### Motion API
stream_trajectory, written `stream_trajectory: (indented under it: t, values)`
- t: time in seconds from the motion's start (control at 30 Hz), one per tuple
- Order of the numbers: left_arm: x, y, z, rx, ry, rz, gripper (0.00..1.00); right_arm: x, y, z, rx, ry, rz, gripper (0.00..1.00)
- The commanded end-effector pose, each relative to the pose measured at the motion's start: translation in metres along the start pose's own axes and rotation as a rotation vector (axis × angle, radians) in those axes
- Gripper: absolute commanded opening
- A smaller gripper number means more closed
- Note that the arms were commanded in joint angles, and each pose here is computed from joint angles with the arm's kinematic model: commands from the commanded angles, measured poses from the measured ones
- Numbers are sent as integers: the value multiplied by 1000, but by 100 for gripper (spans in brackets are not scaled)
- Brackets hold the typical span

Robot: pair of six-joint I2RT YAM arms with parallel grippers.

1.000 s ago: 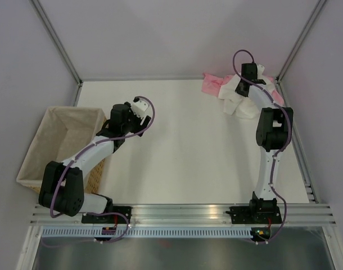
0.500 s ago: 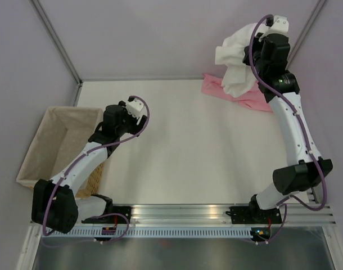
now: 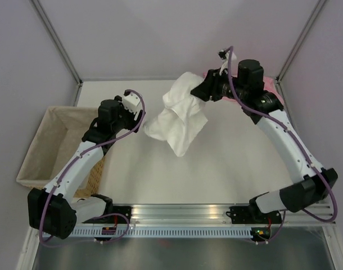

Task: Roll the t-shirts
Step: Move the tshirt to the center of the board, then flatten the tshirt

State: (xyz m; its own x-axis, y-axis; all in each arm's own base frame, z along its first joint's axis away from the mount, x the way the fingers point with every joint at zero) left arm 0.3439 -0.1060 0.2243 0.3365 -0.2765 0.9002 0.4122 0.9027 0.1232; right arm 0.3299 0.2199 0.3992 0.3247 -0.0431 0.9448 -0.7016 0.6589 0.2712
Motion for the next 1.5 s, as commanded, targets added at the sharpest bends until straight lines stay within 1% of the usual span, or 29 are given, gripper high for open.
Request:
stream_trajectory:
  t: [0.0, 0.03, 0.07, 0.1, 0.13, 0.17, 0.23, 0.3, 0.33, 0.37, 0.4, 0.47, 0.5, 0.57, 0.67, 0.73, 0.83, 0.9, 0.97, 1.0, 1.03, 1.1, 1.13, 1.27, 1.3, 1.37, 1.4, 1.43, 1.47]
  values:
    - [15, -1, 4, -5, -21, 30, 85, -57, -39, -44, -61, 155, -135, 59]
    - [14, -1, 3, -3, -16, 32, 85, -66, -54, -52, -116, 191, -135, 82]
    - [12, -1, 2, -1, -8, 30, 85, -96, -86, -72, -219, 274, -143, 85]
    - [11, -1, 1, -2, -1, 31, 85, -111, -103, -79, -277, 323, -166, 89]
    - [7, -1, 0, -2, 13, 32, 85, -119, -122, -77, -331, 370, -199, 90]
    - [4, -1, 0, -1, 22, 30, 85, -143, -140, -84, -367, 427, -223, 90]
    - [-4, -2, 1, -5, 42, 21, 85, -175, -152, -81, -411, 463, -238, 89]
    - [-14, -6, 0, -32, 70, -7, 85, -181, -146, -70, -421, 432, -243, 88]
    - [-23, -8, -3, -48, 95, -16, 85, -205, -142, -64, -424, 454, -252, 87]
    - [-29, -15, -2, -90, 123, -27, 84, -202, -134, -56, -418, 432, -243, 87]
    - [-34, -20, -2, -121, 140, -31, 84, -225, -128, -49, -424, 469, -246, 86]
    - [-49, -38, -2, -230, 193, -42, 84, -234, -113, -40, -410, 474, -232, 85]
    - [-53, -44, -2, -257, 205, -55, 83, -257, -101, -35, -392, 515, -253, 85]
    - [-65, -61, -2, -304, 232, -122, 83, -273, -86, -32, -355, 530, -279, 85]
    - [-78, -74, 1, -329, 254, -169, 83, -311, -71, -29, -329, 575, -313, 87]
    - [-81, -76, 2, -338, 258, -161, 84, -332, -66, -31, -325, 595, -343, 87]
    - [-79, -74, 4, -329, 250, -165, 84, -347, -61, -41, -289, 608, -371, 87]
    - [-78, -73, 6, -322, 244, -165, 84, -349, -59, -49, -284, 603, -366, 86]
    - [-79, -73, 8, -318, 244, -165, 84, -351, -56, -54, -267, 609, -371, 67]
    - [-77, -72, 10, -314, 236, -167, 84, -346, -50, -59, -243, 599, -373, 56]
    - [-79, -72, 11, -312, 241, -168, 84, -343, -47, -62, -227, 593, -371, 32]
    - [-80, -71, 12, -309, 242, -169, 85, -327, -38, -70, -199, 562, -351, 12]
    - [-78, -70, 13, -305, 236, -171, 85, -315, -35, -72, -195, 533, -344, 0]
    - [-71, -68, 12, -287, 228, -168, 85, -250, -19, -86, -182, 383, -271, 0]
    - [-68, -67, 11, -282, 222, -169, 85, -224, -8, -91, -161, 340, -238, 0]
    - [-59, -65, 11, -267, 208, -161, 85, -186, 0, -88, -162, 261, -186, 0]
    - [-56, -64, 10, -262, 202, -162, 86, -159, 6, -87, -153, 210, -164, 0]
    - [-51, -62, 11, -250, 190, -163, 86, -135, 6, -79, -171, 154, -117, 0]
    - [-49, -61, 11, -248, 186, -162, 86, -121, 7, -73, -181, 127, -95, 0]
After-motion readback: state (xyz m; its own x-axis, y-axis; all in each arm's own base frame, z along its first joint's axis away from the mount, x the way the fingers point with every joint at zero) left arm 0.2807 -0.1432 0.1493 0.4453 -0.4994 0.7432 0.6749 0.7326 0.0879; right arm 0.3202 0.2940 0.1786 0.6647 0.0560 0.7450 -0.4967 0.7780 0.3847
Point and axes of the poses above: each gripper's point midway between its finger pads, its own z axis back along the fingers, its own y axis along the line the jaws close on, x = y × z, the point moved 2 cm from there along z, back along the fingers, and after that the axes turned 9 degrees about z, right-handed, at the moved point
